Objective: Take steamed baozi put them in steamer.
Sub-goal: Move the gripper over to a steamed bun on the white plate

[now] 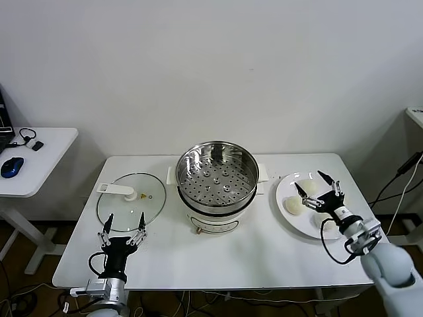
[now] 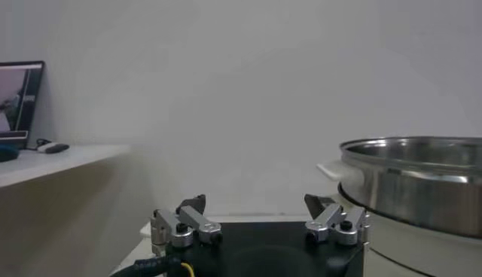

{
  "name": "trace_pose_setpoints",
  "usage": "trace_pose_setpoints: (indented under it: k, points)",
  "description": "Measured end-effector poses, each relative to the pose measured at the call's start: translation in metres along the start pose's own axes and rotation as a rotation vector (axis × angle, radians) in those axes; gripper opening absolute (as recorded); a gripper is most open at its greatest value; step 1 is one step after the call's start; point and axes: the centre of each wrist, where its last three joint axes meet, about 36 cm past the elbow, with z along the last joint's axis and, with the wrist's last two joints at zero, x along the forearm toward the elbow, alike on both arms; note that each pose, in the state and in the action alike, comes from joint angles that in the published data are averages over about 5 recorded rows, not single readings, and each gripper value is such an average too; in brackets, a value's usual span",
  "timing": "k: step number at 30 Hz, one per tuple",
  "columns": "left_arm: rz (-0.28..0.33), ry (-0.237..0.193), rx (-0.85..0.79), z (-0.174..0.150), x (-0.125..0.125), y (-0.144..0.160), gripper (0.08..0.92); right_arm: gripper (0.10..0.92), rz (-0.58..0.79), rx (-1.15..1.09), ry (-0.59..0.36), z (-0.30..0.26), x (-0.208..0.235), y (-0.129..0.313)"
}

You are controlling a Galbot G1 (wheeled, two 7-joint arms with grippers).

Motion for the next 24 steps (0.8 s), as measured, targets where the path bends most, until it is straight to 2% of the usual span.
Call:
trace_pose_setpoints:
  k: [10, 24]
  points:
    - [0.009, -0.006, 0.022, -0.001, -0.003, 0.0, 0.823, 0.823, -0.29, 0.225, 0.226, -0.03, -0.021, -0.092]
    - [0.009, -0.008, 0.034, -0.006, -0.003, 0.002, 0.823, 0.823, -0.636, 0.452, 0.506, -0.073, -0.101, -0.166]
